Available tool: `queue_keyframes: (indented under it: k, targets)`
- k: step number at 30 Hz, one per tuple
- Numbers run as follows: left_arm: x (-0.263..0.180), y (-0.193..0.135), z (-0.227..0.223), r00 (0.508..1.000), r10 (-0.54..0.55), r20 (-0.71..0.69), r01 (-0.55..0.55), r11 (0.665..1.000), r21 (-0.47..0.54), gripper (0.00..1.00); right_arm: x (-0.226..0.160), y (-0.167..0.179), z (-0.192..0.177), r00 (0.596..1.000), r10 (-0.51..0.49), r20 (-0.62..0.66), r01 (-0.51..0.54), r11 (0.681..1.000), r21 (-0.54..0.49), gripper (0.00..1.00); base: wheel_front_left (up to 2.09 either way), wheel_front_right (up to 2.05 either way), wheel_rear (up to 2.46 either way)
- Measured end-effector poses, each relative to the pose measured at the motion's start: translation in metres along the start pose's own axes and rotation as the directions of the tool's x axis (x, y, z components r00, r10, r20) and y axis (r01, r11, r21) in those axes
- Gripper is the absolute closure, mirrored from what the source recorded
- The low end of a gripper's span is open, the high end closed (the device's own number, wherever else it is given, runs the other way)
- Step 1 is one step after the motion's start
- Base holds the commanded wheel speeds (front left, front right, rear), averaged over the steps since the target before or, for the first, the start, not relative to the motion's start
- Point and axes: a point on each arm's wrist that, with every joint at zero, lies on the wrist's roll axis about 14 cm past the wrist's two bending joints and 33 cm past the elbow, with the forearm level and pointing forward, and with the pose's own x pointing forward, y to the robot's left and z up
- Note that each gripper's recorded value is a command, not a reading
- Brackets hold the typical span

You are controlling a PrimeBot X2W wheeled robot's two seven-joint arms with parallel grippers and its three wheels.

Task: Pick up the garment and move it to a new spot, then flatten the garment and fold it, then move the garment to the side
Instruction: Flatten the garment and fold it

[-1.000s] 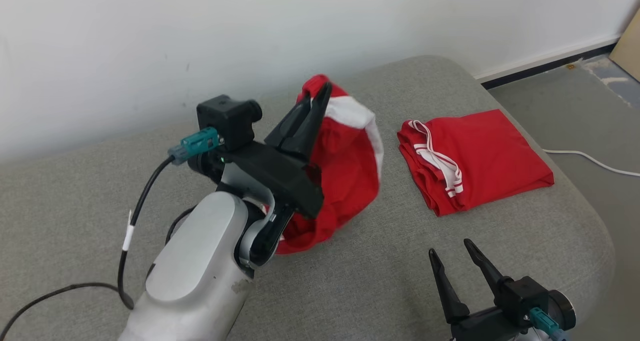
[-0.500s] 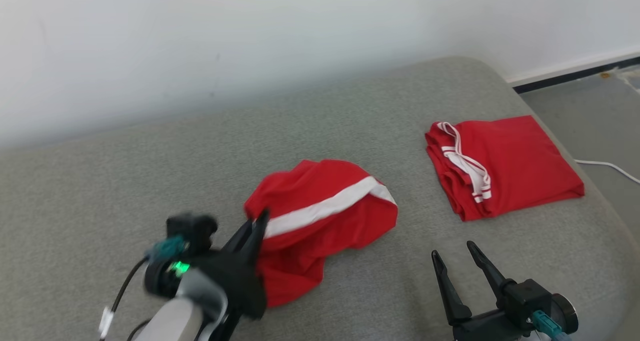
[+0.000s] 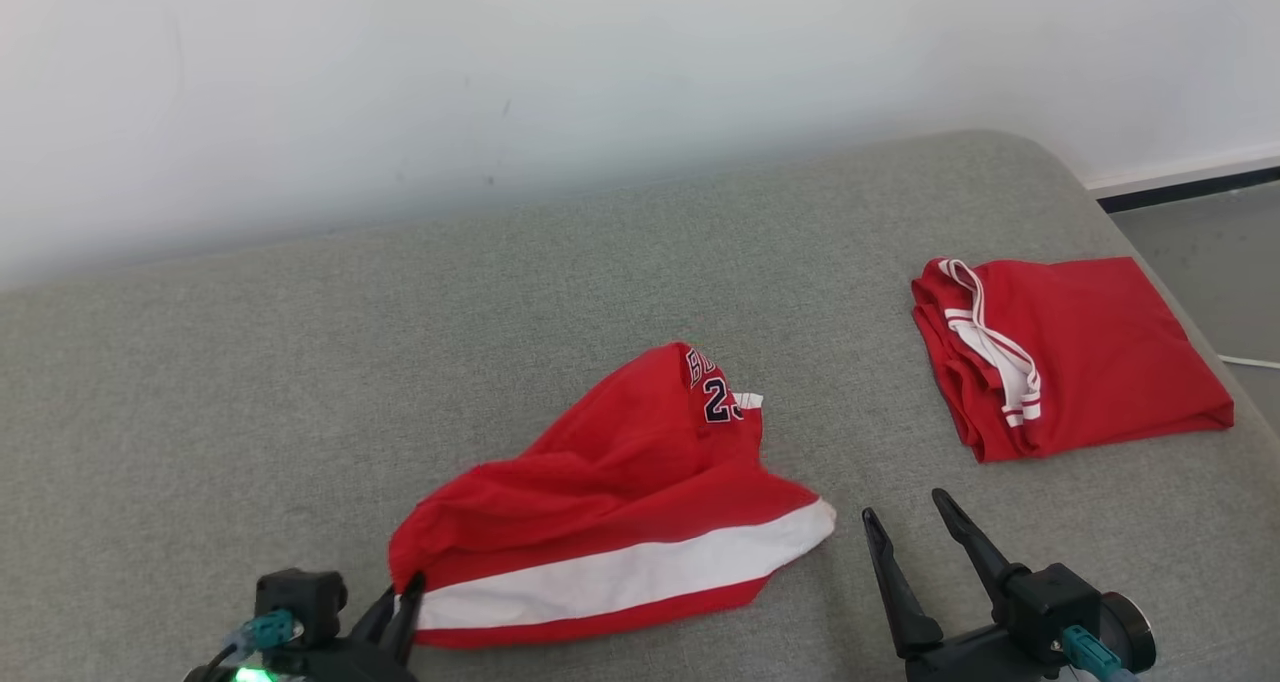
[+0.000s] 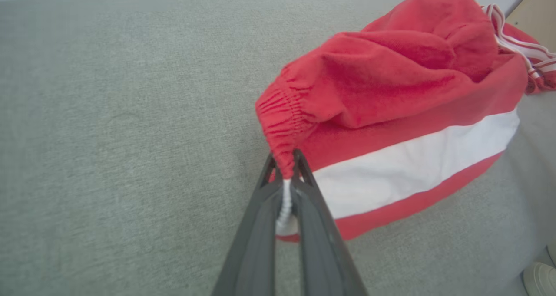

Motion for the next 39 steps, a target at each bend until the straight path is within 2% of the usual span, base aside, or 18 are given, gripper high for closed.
queue_keyframes:
  k: [7,8,9,10,17,21,25,33,39]
  targets:
    - [-0.004,0.022,-0.008,0.996,0.085,0.01,-0.085,0.996,-0.002,1.0,0.0,0.001,0.001,1.0,0.008,0.001,-0.008,1.0,-0.007,0.0,0.0,0.0,0.0]
    - [-0.004,0.023,-0.008,0.996,0.09,0.015,-0.09,0.996,-0.005,0.69,0.0,0.001,0.001,1.0,0.009,0.001,-0.009,1.0,-0.008,0.0,0.0,0.0,0.0]
    - [-0.004,0.023,-0.007,0.995,0.098,0.026,-0.098,0.995,-0.01,0.05,0.0,0.0,0.001,1.0,0.009,0.001,-0.009,1.0,-0.009,0.0,0.0,0.0,0.0]
    - [-0.004,0.023,-0.004,0.993,0.106,0.045,-0.105,0.994,-0.018,0.0,-0.001,0.0,0.001,1.0,0.008,0.002,-0.008,1.0,-0.011,0.0,0.0,0.0,0.0]
    - [-0.018,0.03,0.021,0.958,0.186,0.218,-0.168,0.981,-0.098,0.0,-0.007,-0.009,0.004,1.0,-0.016,0.012,0.016,1.0,-0.017,0.0,0.0,0.0,0.0]
    - [-0.033,0.034,0.04,0.922,0.237,0.306,-0.209,0.97,-0.123,0.0,-0.006,-0.01,0.008,1.0,-0.013,0.025,0.014,1.0,-0.021,0.0,0.0,0.0,0.0]
    - [-0.057,0.042,0.067,0.864,0.284,0.415,-0.252,0.959,-0.131,0.0,-0.003,-0.007,0.014,0.999,-0.002,0.043,0.004,1.0,-0.027,0.0,0.0,0.0,0.0]
    - [-0.097,0.049,0.07,0.807,0.332,0.489,-0.315,0.941,-0.12,0.0,0.005,0.0,0.021,0.998,0.024,0.059,-0.022,0.999,-0.034,0.0,0.0,0.0,0.0]
    - [-0.116,0.06,0.059,0.79,0.376,0.484,-0.369,0.922,-0.115,0.0,0.008,0.009,0.022,0.997,0.052,0.062,-0.05,0.998,-0.044,0.0,0.0,0.0,0.0]
